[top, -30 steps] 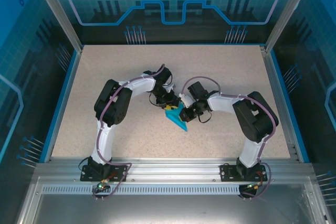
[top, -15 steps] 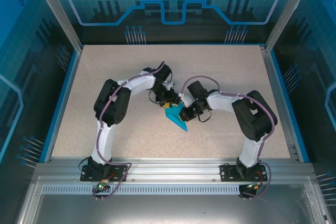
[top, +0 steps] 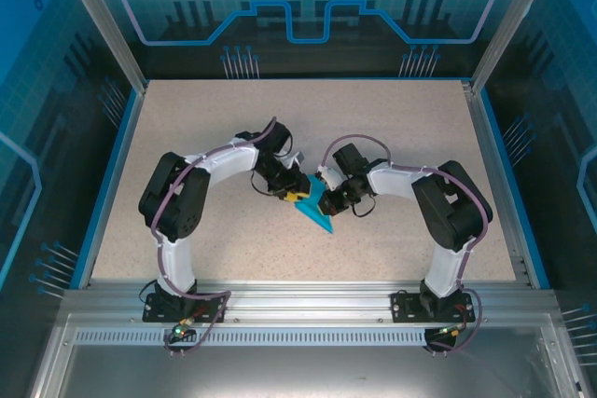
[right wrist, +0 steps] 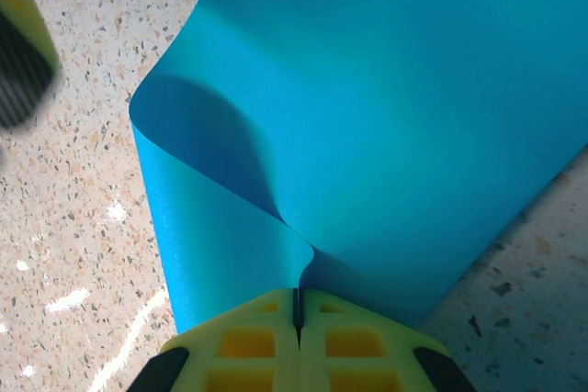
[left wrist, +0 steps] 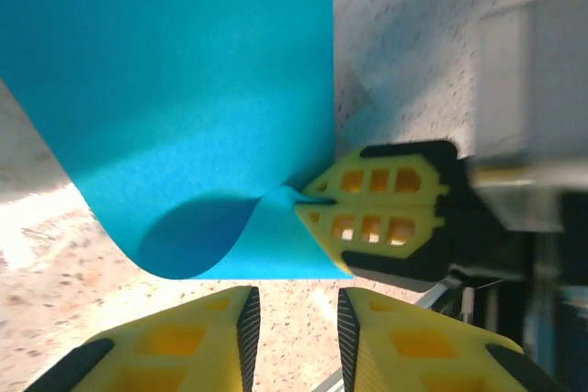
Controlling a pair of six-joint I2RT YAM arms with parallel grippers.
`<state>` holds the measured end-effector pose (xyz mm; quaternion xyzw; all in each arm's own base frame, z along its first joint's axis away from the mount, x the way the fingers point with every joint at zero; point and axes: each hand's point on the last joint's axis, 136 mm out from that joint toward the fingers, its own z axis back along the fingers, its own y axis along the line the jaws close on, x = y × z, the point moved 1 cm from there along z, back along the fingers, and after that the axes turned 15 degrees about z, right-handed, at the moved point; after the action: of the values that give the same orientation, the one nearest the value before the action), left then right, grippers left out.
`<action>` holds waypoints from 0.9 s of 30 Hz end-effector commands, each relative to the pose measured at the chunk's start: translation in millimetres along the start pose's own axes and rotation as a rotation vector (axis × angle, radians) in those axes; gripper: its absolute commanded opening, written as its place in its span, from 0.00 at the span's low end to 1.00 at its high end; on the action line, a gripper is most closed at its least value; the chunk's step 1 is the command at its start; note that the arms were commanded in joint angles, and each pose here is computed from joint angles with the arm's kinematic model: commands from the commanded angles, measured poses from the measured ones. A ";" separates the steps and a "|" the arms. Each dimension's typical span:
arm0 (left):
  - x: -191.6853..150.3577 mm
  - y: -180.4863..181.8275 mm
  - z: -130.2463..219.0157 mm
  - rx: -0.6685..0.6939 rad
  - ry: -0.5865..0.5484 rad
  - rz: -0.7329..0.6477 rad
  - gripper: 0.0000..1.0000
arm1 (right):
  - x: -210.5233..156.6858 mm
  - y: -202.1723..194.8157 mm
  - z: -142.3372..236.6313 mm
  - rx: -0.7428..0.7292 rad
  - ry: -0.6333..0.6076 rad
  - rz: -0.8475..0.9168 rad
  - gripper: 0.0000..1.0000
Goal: Fold a paper plane with a square sheet of paper (fold left side to right side)
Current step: Third fold the triangle at the center of the table.
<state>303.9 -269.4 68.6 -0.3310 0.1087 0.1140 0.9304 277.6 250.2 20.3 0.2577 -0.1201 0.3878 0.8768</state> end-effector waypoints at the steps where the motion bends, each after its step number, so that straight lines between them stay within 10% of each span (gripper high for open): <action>1: -8.4 -15.5 -6.4 -0.091 0.051 0.005 0.31 | -22.3 -9.5 -9.6 -0.016 0.085 -0.058 0.00; 27: 12.6 29.3 -44.1 0.059 0.040 0.079 0.30 | -22.1 -10.0 -8.0 -0.024 0.080 -0.056 0.00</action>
<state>300.0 -277.6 27.3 -0.3229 0.1445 0.1347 0.9256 277.6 250.1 20.2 0.2577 -0.1199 0.3877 0.8769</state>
